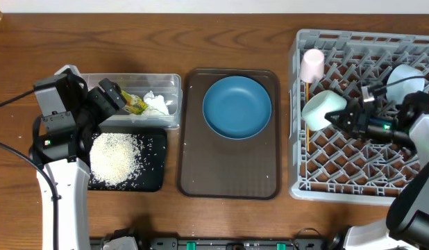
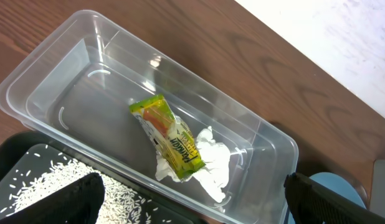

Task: Sort waste into correct bins and load items into the dishwasher rack
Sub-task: 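Lift mint-green bowl with right gripper and lower it into the rack, then release the green bowl upright in the rack and raise right gripper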

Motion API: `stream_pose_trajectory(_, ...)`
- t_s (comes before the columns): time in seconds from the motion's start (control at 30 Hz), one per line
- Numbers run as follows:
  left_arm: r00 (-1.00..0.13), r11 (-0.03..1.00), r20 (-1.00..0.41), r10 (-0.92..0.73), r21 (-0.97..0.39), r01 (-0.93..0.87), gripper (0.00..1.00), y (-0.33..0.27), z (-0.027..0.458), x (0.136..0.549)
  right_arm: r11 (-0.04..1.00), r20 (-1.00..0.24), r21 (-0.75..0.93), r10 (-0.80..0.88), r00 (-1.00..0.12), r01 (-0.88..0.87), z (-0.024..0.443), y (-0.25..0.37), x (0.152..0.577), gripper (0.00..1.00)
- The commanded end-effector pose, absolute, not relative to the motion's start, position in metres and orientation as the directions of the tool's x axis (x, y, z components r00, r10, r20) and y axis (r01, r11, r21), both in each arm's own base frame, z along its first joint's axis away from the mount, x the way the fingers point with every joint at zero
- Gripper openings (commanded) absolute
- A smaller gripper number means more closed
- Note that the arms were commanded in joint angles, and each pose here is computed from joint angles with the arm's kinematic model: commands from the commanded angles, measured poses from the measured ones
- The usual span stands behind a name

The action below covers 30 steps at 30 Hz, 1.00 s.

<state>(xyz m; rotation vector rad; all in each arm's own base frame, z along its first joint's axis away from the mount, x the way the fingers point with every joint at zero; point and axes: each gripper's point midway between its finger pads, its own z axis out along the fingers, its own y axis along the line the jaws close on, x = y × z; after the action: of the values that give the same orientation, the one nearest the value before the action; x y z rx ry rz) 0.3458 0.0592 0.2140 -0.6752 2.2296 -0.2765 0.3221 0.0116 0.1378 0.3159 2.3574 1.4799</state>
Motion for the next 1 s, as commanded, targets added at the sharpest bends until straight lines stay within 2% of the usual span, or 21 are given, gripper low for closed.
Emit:
stream_pose_trajectory(0.0, -0.563, 0.838, -0.621, -0.546, -0.383, -0.389, 0.95, 0.062, 0.211, 0.345, 0.482, -0.091, 0.865, 0.422, -0.902, 0.139, 0.119, -0.013, 0.317, 0.22)
stream_pose_trajectory(0.1, -0.563, 0.838, -0.621, -0.546, -0.383, -0.389, 0.95, 0.062, 0.211, 0.345, 0.48, -0.081, 0.862, 0.452, -0.888, 0.166, 0.122, -0.022, 0.313, 0.33)
stream_pose_trajectory(0.2, -0.563, 0.837, -0.621, -0.546, -0.383, -0.389, 0.95, 0.062, 0.211, 0.345, 0.524, -0.07, 0.823, 0.478, -0.876, 0.221, 0.12, -0.036, 0.306, 0.41)
stream_pose_trajectory(0.4, -0.563, 0.838, -0.621, -0.546, -0.383, -0.389, 0.95, 0.062, 0.211, 0.345, 0.643, -0.119, 0.701, 0.533, -0.838, 0.309, 0.132, -0.058, 0.303, 0.43)
stream_pose_trajectory(0.57, -0.563, 0.838, -0.621, -0.546, -0.383, -0.389, 0.95, 0.062, 0.211, 0.345, 0.771, -0.284, 0.61, 0.429, -0.858, 0.184, 0.165, -0.042, 0.31, 0.43)
stream_pose_trajectory(0.67, -0.563, 0.837, -0.621, -0.546, -0.383, -0.389, 0.95, 0.062, 0.211, 0.345, 0.824, -0.363, 0.561, 0.329, -0.872, 0.077, 0.177, -0.017, 0.317, 0.38)
stream_pose_trajectory(0.83, -0.563, 0.838, -0.621, -0.546, -0.383, -0.389, 0.95, 0.062, 0.211, 0.345, 0.895, -0.391, 0.443, 0.146, -0.909, -0.047, 0.168, 0.023, 0.321, 0.16)
stream_pose_trajectory(0.97, -0.563, 0.838, -0.621, -0.546, -0.383, -0.389, 0.95, 0.062, 0.211, 0.345, 0.962, -0.364, 0.274, 0.084, -0.928, -0.02, 0.147, 0.026, 0.326, 0.15)
